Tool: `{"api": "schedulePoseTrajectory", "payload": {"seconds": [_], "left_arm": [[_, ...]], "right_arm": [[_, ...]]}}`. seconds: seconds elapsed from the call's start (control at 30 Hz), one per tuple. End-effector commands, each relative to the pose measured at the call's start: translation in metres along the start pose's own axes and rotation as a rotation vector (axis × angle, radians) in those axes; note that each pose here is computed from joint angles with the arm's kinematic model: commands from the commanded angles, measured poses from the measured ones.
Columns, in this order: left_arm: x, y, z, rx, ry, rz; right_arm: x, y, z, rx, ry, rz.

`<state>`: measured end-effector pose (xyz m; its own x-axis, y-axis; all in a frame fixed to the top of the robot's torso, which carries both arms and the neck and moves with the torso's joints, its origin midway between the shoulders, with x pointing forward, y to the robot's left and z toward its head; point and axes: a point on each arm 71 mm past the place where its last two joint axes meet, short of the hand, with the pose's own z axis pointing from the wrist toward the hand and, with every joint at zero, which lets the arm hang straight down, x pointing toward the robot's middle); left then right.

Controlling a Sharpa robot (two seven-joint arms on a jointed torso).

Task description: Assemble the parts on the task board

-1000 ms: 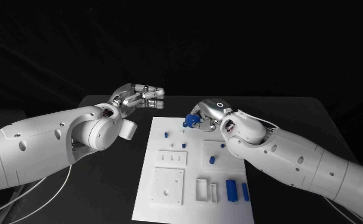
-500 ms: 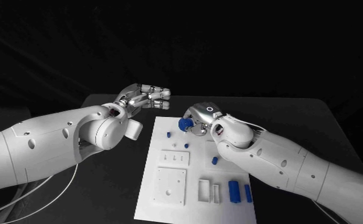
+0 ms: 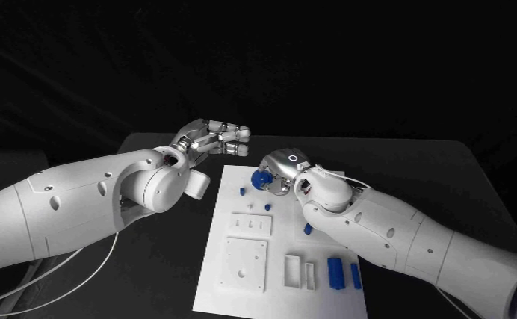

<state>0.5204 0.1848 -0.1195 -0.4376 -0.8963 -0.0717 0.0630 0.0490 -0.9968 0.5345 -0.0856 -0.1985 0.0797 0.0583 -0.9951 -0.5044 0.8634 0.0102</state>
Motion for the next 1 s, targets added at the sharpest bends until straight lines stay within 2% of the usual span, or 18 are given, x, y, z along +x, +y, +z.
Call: {"api": "schedulePoseTrajectory", "payload": {"seconds": [0.03,0.53,1.0], "left_arm": [[0.0025,-0.0027,0.001,0.01,0.007,0.008],[0.0059,-0.0031,0.0012,0.013,0.036,0.015],[0.0058,-0.0031,0.0012,0.015,0.043,0.015]], "right_arm": [[0.002,0.001,0.001,-0.012,0.008,-0.029],[0.014,-0.005,-0.001,0.008,0.055,-0.055],[0.02,-0.003,-0.001,0.009,0.063,-0.053]]}}
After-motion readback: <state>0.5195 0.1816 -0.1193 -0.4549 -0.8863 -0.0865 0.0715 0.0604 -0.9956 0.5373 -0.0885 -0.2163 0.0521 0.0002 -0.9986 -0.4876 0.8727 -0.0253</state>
